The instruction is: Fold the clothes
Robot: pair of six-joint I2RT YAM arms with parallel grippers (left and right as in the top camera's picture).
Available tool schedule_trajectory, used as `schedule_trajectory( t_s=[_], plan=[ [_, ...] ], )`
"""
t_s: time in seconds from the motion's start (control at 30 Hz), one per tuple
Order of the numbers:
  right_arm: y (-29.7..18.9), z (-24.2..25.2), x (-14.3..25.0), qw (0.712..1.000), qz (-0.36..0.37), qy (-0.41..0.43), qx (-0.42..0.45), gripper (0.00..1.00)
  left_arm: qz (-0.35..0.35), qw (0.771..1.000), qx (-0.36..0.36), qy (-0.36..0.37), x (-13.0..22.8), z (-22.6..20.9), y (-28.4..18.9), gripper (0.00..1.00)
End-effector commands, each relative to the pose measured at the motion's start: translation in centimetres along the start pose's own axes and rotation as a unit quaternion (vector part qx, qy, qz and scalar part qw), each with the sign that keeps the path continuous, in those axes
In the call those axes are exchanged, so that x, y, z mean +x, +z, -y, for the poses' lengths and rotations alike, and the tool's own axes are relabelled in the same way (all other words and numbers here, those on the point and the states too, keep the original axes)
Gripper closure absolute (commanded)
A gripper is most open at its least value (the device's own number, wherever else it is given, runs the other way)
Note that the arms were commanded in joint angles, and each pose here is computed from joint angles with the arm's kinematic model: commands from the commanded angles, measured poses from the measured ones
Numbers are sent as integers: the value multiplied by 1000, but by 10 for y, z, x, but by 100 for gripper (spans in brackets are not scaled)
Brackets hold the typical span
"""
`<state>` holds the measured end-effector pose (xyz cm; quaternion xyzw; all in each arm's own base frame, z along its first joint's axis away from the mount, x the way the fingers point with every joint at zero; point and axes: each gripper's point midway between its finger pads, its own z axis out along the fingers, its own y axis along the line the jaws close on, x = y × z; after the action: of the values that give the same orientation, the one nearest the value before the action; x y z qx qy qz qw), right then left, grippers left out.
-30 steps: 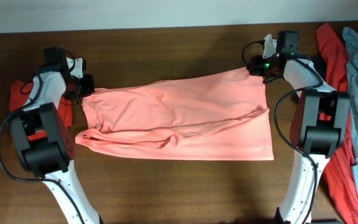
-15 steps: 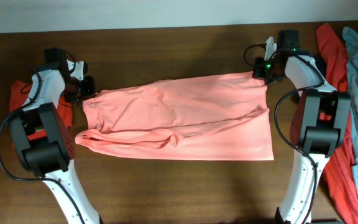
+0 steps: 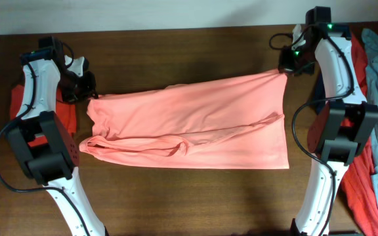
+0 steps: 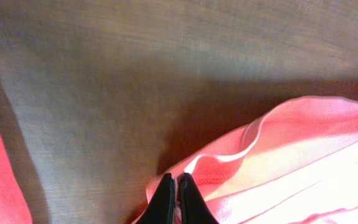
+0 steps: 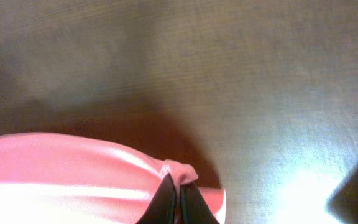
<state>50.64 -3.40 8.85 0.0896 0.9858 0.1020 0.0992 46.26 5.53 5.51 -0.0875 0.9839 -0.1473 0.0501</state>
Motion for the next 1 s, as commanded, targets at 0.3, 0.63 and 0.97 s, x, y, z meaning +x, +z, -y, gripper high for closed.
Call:
schedule_trajectory(
  t_s=[0.3, 0.63, 0.97],
  plan=[
    [-20, 29, 65, 988, -136, -18, 77, 96, -45, 997, -46, -47, 24, -35, -10, 100],
    [-33, 38, 96, 975, -201, -9, 92, 96, -75, 993, -44, -80, 41, -48, -16, 100],
    [-18, 40, 120, 965, -248, -3, 87, 96, -124, 987, -53, -89, 65, -48, -21, 100]
  ],
)
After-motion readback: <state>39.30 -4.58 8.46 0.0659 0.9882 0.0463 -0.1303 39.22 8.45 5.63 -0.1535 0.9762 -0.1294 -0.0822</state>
